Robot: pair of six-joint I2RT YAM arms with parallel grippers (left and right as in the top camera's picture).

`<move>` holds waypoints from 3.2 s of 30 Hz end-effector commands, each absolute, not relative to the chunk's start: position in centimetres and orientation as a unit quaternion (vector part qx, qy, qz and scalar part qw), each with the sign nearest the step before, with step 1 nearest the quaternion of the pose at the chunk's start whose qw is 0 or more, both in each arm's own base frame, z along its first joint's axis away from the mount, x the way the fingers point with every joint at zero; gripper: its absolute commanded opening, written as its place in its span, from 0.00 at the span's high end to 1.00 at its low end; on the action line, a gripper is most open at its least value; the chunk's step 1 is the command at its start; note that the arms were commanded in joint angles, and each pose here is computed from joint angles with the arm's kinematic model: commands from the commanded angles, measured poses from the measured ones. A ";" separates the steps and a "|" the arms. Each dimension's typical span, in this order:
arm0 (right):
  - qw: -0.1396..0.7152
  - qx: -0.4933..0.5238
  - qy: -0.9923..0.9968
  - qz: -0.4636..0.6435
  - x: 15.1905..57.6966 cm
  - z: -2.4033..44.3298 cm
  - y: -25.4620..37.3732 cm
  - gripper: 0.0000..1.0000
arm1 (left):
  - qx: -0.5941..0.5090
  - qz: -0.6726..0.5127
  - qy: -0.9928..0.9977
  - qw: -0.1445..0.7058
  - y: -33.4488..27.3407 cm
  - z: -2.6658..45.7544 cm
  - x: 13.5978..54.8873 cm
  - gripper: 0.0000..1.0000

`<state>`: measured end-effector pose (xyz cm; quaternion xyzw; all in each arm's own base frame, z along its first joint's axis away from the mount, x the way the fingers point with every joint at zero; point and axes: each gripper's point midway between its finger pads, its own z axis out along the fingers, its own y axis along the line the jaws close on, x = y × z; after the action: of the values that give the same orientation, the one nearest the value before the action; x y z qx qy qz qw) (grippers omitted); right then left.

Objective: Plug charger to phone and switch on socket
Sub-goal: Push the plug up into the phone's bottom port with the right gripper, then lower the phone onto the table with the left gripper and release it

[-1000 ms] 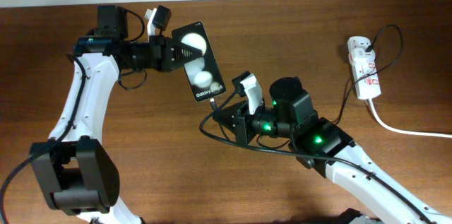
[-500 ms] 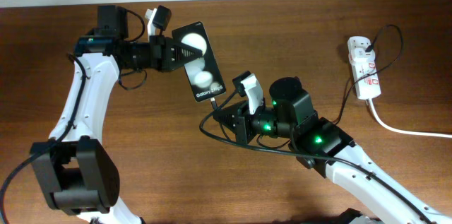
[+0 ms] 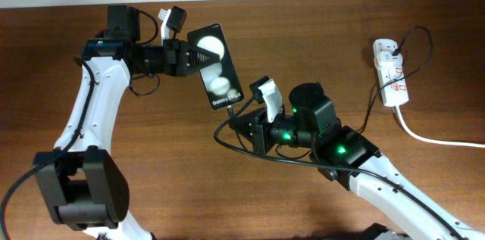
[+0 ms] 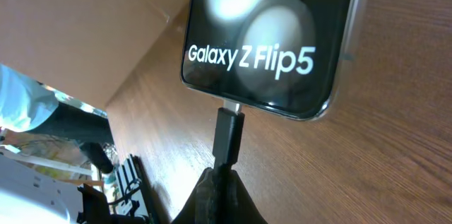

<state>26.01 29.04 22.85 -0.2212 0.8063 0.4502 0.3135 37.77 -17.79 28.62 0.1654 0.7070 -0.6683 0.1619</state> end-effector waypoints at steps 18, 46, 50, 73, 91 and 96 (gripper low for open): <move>0.360 -0.229 0.784 0.451 26.9 24.7 29.3 0.96 | 0.193 -0.663 0.705 0.162 -19.3 28.7 37.0 1.00; 0.312 -0.227 0.807 0.446 25.6 22.8 29.0 0.59 | 0.181 -0.594 0.764 0.174 -18.8 25.8 38.3 1.00; 0.307 -0.214 0.823 0.427 25.8 21.9 28.5 0.54 | 0.176 -0.569 0.784 0.176 -18.5 24.8 38.7 1.00; 0.293 -0.186 0.857 0.380 26.2 19.7 27.0 0.50 | 0.059 -0.407 0.911 0.031 -16.1 6.6 41.4 1.00; 0.291 -0.186 0.858 0.380 26.1 19.6 26.9 0.50 | 0.046 -0.322 0.946 0.011 -14.9 2.4 41.5 0.93; 0.291 -0.186 0.858 0.380 26.1 19.6 26.9 0.50 | 0.046 -0.320 0.946 0.011 -14.9 2.4 41.5 0.89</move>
<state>25.96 26.73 18.55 -0.1785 0.8648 0.3796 0.2759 41.31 -15.24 2.95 0.0396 0.9414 -0.3347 0.0089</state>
